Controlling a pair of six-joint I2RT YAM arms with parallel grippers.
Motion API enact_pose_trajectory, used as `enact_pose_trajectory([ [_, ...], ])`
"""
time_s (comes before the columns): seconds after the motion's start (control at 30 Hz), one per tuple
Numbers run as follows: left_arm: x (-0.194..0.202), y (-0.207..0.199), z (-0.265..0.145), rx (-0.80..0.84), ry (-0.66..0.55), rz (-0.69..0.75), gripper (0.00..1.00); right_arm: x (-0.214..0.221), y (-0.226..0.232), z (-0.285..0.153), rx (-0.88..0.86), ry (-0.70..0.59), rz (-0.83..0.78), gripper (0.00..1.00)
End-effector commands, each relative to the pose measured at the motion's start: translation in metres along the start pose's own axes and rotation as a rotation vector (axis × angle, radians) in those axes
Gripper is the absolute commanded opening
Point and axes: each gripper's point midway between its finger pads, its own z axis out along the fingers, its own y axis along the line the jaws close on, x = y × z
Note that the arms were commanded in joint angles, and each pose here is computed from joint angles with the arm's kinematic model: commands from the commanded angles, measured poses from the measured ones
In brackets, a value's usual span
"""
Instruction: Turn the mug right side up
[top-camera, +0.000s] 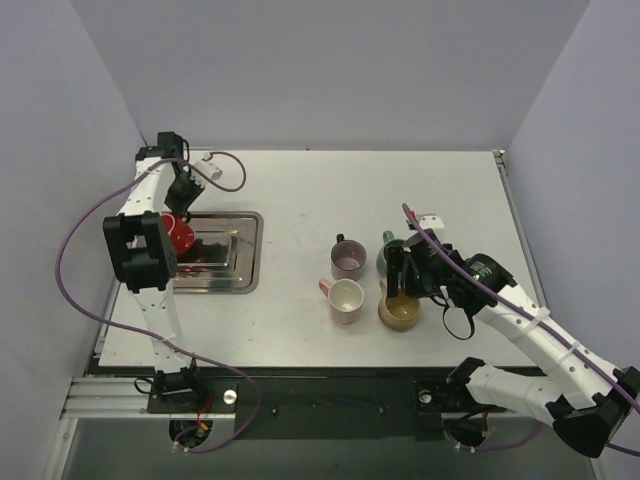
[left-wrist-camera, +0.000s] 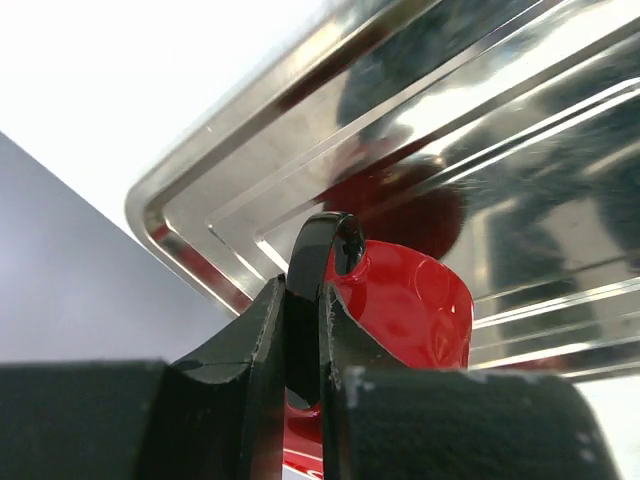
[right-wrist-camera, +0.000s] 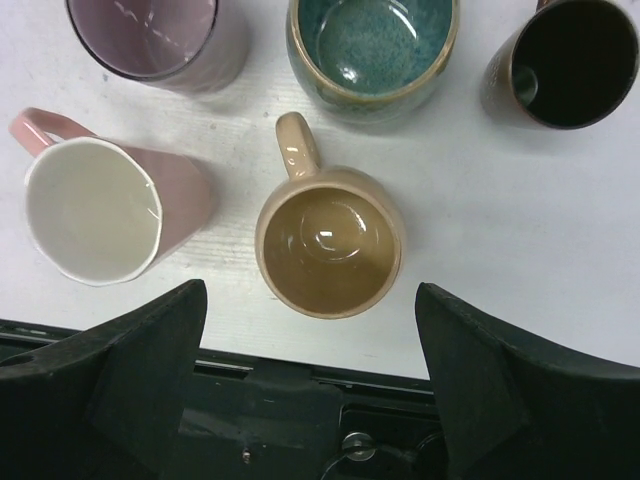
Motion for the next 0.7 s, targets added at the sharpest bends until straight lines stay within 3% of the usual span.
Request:
enact_pose_trajectory([
  [0.0,-0.055,-0.007,-0.121,-0.009,-0.404,-0.076,0.0,-0.03,-0.01,-0.032,0.047,-0.122,-0.018,0.8],
  [0.13,-0.093,-0.056,-0.198,0.226,-0.701,-0.092,0.0,-0.063,0.009,-0.063,0.014,-0.251,-0.071,0.8],
  [0.2,-0.104,-0.088,-0.241,0.35,-0.805,-0.057,0.0,-0.092,0.053,-0.082,-0.136,-0.369,-0.083,0.81],
  [0.27,-0.113,-0.138,-0.279,0.488,-0.852,0.008,0.0,-0.11,0.11,-0.099,-0.342,-0.442,-0.105,0.82],
  [0.3,-0.116,-0.159,-0.292,0.539,-0.861,0.039,0.0,-0.106,0.139,-0.098,-0.446,-0.415,-0.153,0.92],
  [0.4,-0.115,-0.208,-0.345,0.676,-0.942,0.08,0.0,-0.129,0.202,-0.128,-0.689,-0.496,-0.146,0.94],
  [0.53,-0.117,-0.243,-0.391,0.747,-1.038,0.112,0.0,-0.158,0.235,-0.157,-0.871,-0.618,-0.022,0.95],
  [0.67,-0.108,-0.277,-0.422,0.81,-1.079,0.167,0.0,-0.167,0.24,-0.159,-0.881,-0.637,0.023,0.93],
])
